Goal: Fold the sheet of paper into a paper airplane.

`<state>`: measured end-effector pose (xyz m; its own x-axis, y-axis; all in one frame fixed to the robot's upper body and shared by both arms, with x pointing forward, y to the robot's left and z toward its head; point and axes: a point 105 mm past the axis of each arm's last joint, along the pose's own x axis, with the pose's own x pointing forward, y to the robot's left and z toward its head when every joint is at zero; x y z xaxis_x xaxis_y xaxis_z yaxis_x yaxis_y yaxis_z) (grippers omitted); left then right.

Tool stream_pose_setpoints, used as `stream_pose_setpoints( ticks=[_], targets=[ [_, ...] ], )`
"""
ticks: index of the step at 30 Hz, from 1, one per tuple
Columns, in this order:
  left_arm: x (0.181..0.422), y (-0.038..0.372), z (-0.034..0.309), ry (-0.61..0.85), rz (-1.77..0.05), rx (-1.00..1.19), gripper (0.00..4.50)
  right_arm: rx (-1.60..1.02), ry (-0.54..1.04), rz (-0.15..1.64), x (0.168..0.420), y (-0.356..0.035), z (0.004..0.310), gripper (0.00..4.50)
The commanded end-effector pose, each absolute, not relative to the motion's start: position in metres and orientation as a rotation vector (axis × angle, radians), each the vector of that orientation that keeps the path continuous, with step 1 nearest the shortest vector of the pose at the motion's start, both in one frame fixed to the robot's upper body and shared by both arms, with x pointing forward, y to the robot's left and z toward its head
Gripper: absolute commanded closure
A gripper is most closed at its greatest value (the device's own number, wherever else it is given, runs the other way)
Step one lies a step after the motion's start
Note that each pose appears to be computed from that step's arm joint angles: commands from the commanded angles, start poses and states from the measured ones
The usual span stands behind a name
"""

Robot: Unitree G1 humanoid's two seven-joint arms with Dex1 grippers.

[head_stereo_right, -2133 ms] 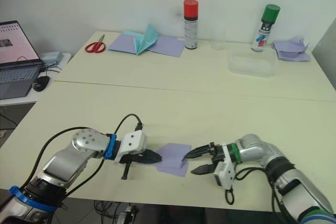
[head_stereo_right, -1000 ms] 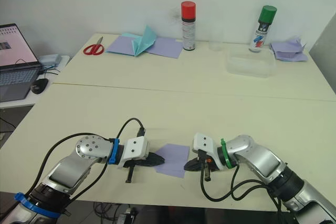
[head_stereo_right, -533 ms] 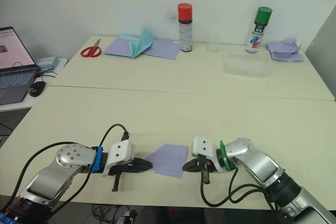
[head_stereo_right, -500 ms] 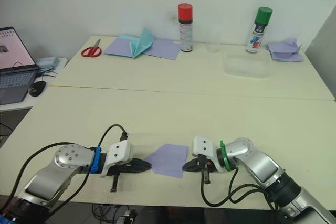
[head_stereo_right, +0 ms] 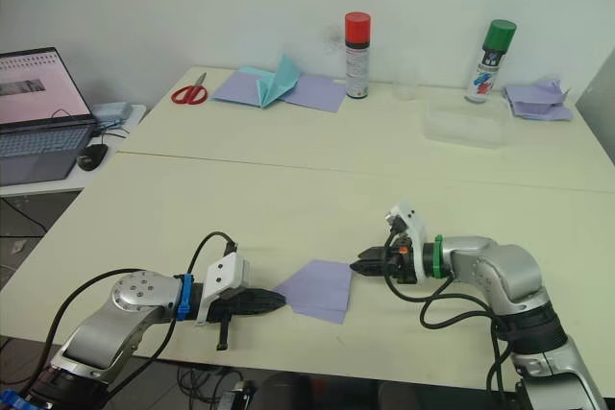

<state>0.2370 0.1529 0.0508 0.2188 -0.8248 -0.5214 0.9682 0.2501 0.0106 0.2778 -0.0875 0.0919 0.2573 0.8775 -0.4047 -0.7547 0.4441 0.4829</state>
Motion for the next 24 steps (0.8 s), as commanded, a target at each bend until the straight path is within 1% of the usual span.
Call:
stream_pose_setpoints(
  ticks=[1, 3, 5, 7, 9, 13, 16, 17, 19, 24],
  targets=[
    [0.225, 0.163, 0.016, 0.635, -1.243, 0.341, 4.50, 0.297, 0.766, 1.081, 0.270, -0.085, 0.090, 1.35],
    [0.226, 0.163, 0.016, 0.636, -1.244, 0.343, 4.50, 0.358, 0.821, 1.067, 0.267, -0.081, 0.086, 0.62],
    [0.227, 0.164, 0.017, 0.638, -1.245, 0.350, 4.50, 0.400, 0.872, 1.033, 0.266, -0.078, 0.081, 0.04],
    [0.228, 0.165, 0.017, 0.641, -1.246, 0.358, 4.50, 0.440, 0.906, 1.016, 0.264, -0.074, 0.077, 0.04],
    [0.228, 0.166, 0.017, 0.642, -1.246, 0.361, 4.50, 0.494, 0.904, 1.009, 0.266, -0.068, 0.078, 0.04],
    [0.228, 0.166, 0.017, 0.643, -1.248, 0.363, 4.50, 0.514, 0.879, 1.017, 0.268, -0.056, 0.080, 0.04],
    [0.227, 0.166, 0.016, 0.646, -1.249, 0.364, 4.50, 0.492, 0.831, 1.037, 0.271, -0.050, 0.083, 0.63],
    [0.226, 0.166, 0.016, 0.648, -1.249, 0.366, 4.50, 0.476, 0.821, 1.046, 0.271, -0.049, 0.084, 0.95],
    [0.226, 0.167, 0.015, 0.651, -1.248, 0.367, 4.50, 0.458, 0.809, 1.068, 0.269, -0.048, 0.085, 1.78],
    [0.224, 0.170, 0.014, 0.660, -1.246, 0.386, 4.50, 0.416, 0.743, 1.115, 0.267, -0.044, 0.090, 3.60]
  ],
)
